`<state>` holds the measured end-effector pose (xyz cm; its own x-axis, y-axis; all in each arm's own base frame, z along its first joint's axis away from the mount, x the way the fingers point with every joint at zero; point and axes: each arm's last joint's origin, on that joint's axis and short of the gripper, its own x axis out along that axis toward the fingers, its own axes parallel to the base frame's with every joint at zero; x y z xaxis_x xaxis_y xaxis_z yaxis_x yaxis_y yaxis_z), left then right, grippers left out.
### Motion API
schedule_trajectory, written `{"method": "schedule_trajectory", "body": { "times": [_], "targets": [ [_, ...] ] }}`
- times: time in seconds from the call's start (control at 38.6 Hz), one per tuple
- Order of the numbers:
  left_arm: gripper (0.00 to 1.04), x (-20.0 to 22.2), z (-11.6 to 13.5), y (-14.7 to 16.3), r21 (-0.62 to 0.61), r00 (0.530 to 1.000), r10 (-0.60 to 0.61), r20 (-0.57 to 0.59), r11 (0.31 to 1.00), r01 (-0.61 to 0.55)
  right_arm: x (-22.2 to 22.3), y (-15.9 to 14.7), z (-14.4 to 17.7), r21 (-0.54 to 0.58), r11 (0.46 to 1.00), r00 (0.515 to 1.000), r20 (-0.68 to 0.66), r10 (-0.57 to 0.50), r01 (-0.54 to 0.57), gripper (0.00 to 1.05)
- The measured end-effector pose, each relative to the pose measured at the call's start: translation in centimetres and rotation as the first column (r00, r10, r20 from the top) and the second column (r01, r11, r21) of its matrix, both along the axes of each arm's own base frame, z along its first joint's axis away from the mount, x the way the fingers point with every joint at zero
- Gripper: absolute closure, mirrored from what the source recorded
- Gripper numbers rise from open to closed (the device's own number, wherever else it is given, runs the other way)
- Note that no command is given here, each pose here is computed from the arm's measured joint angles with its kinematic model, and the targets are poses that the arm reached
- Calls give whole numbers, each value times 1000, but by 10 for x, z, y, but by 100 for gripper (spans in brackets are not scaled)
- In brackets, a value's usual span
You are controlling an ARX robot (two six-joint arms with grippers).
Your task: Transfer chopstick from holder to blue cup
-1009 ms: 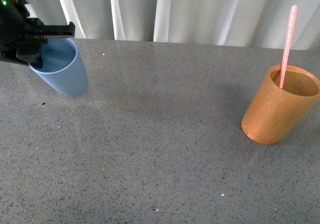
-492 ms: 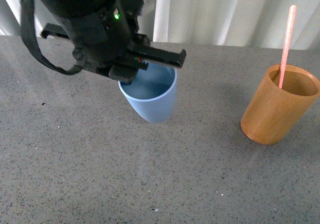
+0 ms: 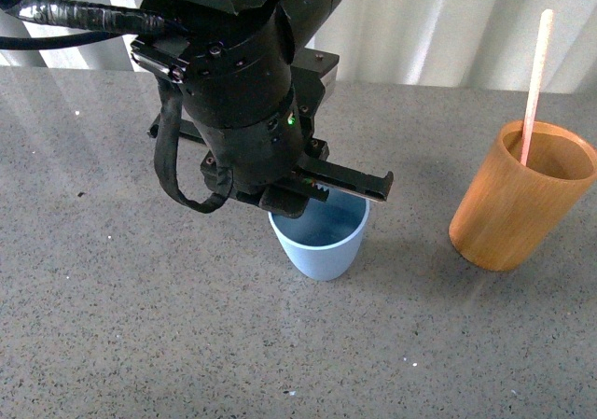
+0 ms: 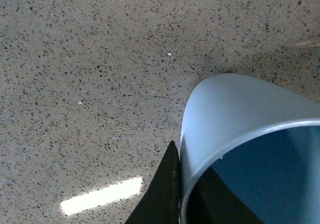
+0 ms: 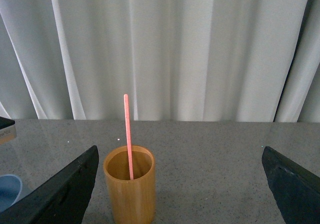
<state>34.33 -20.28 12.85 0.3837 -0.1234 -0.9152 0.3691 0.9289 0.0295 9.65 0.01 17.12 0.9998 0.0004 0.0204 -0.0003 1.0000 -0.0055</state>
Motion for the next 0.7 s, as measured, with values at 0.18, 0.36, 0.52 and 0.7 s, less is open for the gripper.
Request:
{"method": "schedule_trajectory", "body": {
  "times": [0.18,0.36,0.52,0.7],
  "targets": [
    [85,1,2,-4,-9,1000,-2,18,1000,2,0,0,0,0,1000,1000,0,0,0,10],
    [54,6,8,-3,-25,999,2,50,1000,-1,0,0,0,0,1000,1000,0,0,0,10],
    [29,11,24,9,-52,996,33,84,998,-29,0,0,0,0,1000,1000,0,0,0,10],
    [6,14,60,39,-114,976,106,190,990,-85,0,0,0,0,1000,1000,0,0,0,10]
  ]
}}
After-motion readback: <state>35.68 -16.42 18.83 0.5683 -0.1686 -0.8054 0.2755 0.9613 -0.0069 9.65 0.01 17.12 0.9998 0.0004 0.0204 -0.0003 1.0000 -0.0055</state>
